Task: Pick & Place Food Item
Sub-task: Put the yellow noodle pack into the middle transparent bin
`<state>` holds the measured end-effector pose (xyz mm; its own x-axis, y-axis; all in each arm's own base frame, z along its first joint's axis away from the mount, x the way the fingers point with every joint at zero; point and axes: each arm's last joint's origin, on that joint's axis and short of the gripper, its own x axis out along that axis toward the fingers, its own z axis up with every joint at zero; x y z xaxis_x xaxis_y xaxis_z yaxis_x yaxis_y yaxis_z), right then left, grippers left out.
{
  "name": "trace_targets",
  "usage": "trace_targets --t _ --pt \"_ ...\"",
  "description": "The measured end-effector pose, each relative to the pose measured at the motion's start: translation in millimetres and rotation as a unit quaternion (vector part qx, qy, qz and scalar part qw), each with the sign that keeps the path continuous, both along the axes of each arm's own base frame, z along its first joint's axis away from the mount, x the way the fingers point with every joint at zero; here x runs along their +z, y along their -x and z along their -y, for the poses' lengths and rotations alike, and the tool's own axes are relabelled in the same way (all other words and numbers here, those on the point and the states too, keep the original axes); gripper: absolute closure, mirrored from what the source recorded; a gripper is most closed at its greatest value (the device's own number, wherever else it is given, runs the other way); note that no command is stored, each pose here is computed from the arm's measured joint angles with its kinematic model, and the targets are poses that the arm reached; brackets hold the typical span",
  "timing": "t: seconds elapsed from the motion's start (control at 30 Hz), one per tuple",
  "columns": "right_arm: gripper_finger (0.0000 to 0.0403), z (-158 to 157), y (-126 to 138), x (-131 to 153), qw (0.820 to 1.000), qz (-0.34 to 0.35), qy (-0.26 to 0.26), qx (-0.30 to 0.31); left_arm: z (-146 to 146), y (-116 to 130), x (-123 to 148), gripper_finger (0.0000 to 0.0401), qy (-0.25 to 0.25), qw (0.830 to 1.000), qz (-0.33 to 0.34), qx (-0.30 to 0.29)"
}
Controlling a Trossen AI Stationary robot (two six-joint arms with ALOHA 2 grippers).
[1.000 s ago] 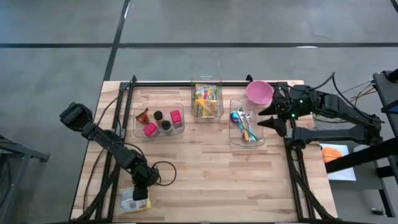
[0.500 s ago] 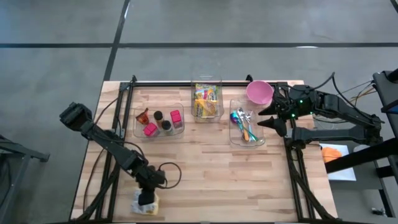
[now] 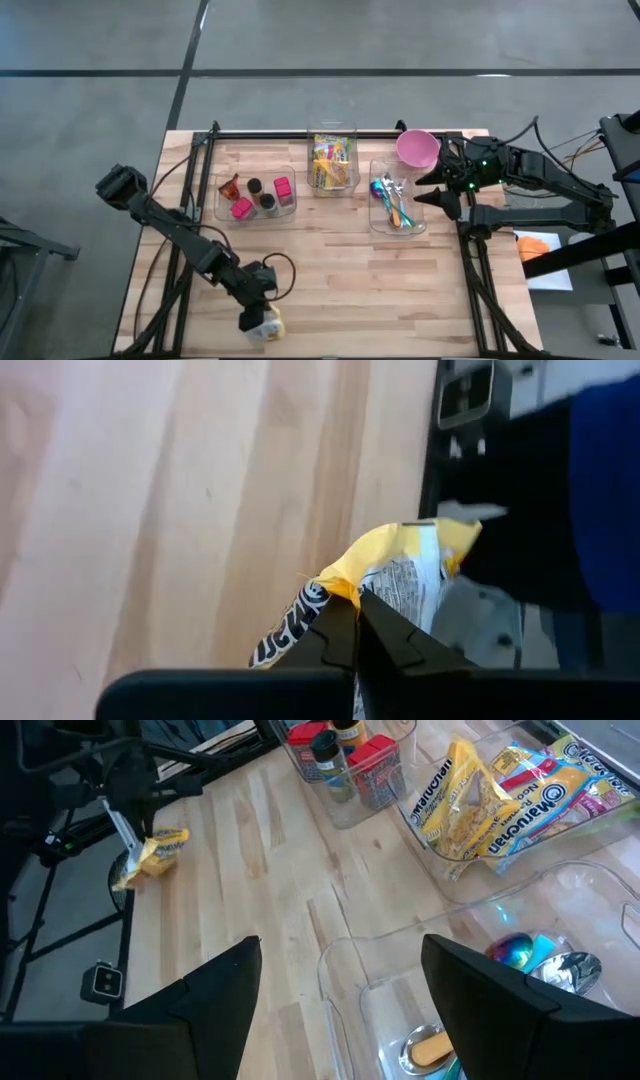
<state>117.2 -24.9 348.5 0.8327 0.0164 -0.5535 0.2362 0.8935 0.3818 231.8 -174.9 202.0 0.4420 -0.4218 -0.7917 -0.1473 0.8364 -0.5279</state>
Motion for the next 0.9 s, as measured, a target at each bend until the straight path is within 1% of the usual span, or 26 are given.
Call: trace_targets --t 0.23,0.53,0.7,0.9 --pt "0.0132 0 0 0 1.0 0.0 0.004 0.003 -5 -12 12 0.0401 -0.024 0.997 0.043 0.053" --pt "0.0132 0 0 0 1.0 0.0 0.017 0.011 -20 -32 32 0.0401 -0.038 0.988 0.092 0.122" --pt "0.0132 0 0 0 1.0 0.0 0.024 0.014 -36 -46 44 0.0401 -0.054 0.975 0.12 0.177" --pt "0.0132 0 0 0 0.999 0.0 0.04 0.024 -62 -64 64 0.0401 -0.064 0.951 0.157 0.26"
